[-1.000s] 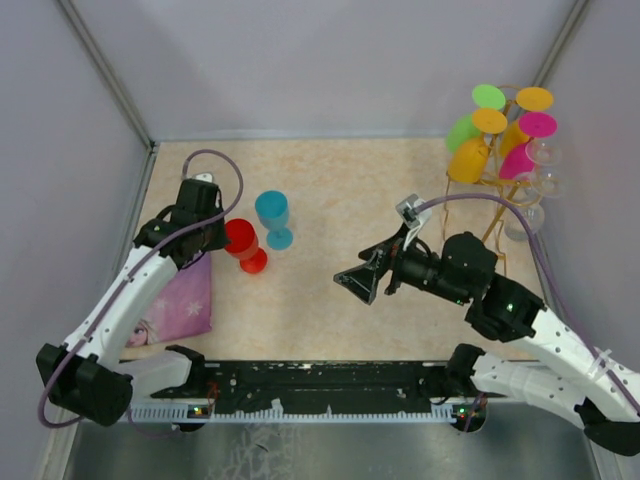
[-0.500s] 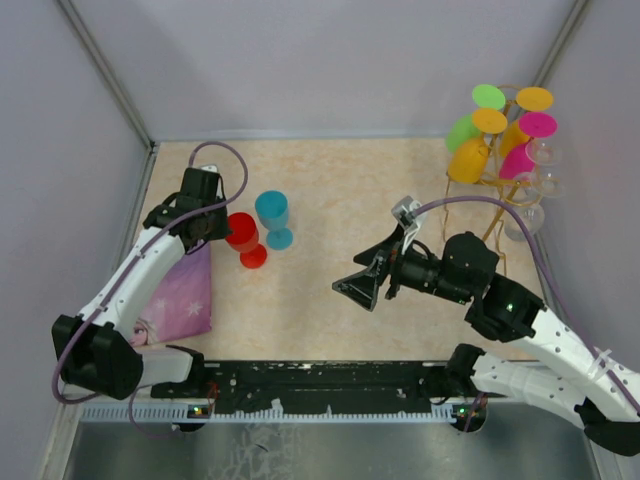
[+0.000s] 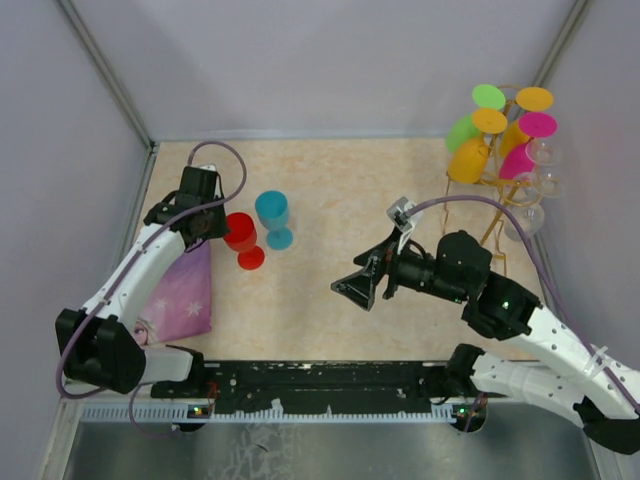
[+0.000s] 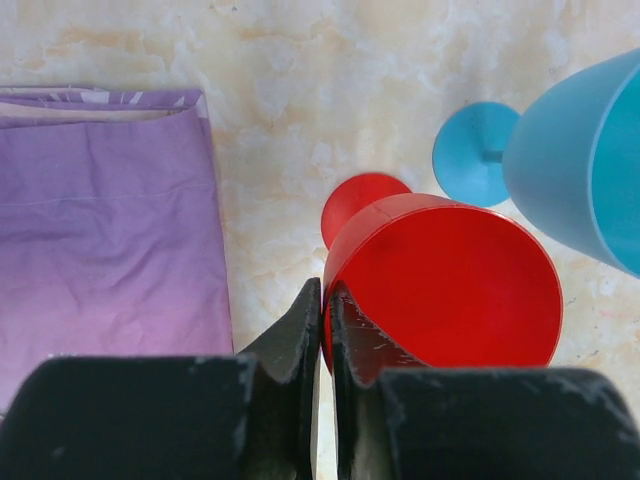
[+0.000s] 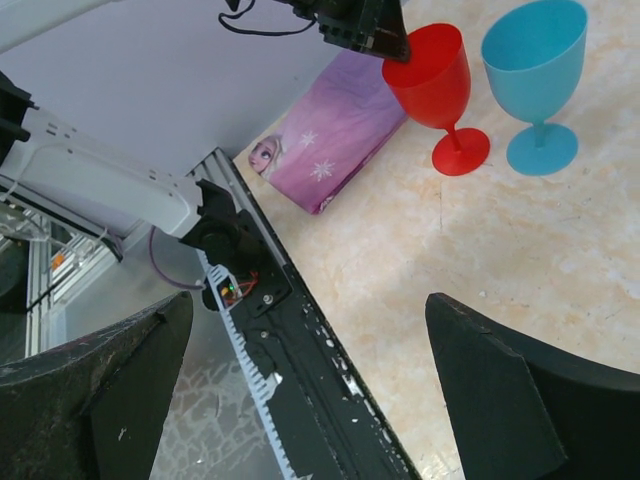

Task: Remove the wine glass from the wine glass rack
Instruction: Place the wine glass at the center of the board.

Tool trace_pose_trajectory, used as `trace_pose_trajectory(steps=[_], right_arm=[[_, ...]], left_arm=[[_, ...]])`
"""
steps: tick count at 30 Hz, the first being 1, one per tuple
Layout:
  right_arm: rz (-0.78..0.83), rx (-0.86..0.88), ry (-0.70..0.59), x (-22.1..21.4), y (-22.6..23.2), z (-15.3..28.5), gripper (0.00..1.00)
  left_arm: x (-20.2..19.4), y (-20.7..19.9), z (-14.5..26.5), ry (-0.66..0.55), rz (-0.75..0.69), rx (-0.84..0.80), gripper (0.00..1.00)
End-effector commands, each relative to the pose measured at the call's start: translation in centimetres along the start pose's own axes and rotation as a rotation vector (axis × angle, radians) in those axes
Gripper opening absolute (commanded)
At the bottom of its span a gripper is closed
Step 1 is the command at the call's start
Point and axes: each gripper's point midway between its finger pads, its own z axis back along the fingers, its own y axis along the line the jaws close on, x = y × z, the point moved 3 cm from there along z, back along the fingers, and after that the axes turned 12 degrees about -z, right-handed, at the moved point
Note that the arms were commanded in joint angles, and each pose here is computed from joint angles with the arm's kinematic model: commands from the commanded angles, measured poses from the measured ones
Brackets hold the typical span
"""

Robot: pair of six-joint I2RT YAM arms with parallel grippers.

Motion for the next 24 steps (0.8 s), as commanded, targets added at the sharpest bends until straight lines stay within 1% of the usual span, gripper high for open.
trace_pose_trajectory(steps=[1, 5, 7, 10, 13, 16, 19, 20, 22, 24], right_arm=[[0.026, 0.005, -0.037, 1.3, 0.7, 0.1, 0.99], [0.028, -0.007, -0.034, 1.4, 0.6, 0.0, 0.99], [0.028, -0.009, -0.033, 1.4, 0.6, -0.1, 0.99], [0.027, -0.017, -0.031, 1.7, 0.6, -0.2, 0.99], [0.033, -0.045, -0.025, 1.9, 0.4, -0.3, 0.99], [0.043, -0.066, -0.026, 2.2, 0.2, -0.5, 0.99], [0.052, -0.092, -0.043, 2.6, -0.2, -0.9, 0.99], [0.057, -0.103, -0.051, 2.9, -0.2, -1.0, 0.99], [0.071, -0.121, -0.061, 3.7, -0.1, -1.4, 0.99], [0.086, -0.181, -0.077, 4.9, -0.5, -1.7, 0.99]], left_arm=[[0.7, -0.1, -0.4, -0.010, -0.003, -0.018, 0.12], [0.9, -0.1, -0.5, -0.022, 0.005, -0.028, 0.15], [1.0, 0.0, -0.5, -0.022, 0.001, -0.025, 0.15], [0.6, 0.3, -0.5, -0.002, -0.009, -0.009, 0.17], [0.6, 0.7, 0.1, -0.010, 0.004, 0.002, 0.24], [1.3, 0.5, 0.7, -0.061, 0.008, -0.029, 0.32], [1.4, 0.6, 1.0, -0.058, 0.008, -0.024, 0.35], [1.4, 0.6, 1.2, -0.063, 0.008, -0.026, 0.38], [1.6, 0.7, 1.7, -0.093, 0.009, -0.030, 0.50], [1.8, 0.9, 2.2, -0.135, 0.009, -0.025, 0.59]])
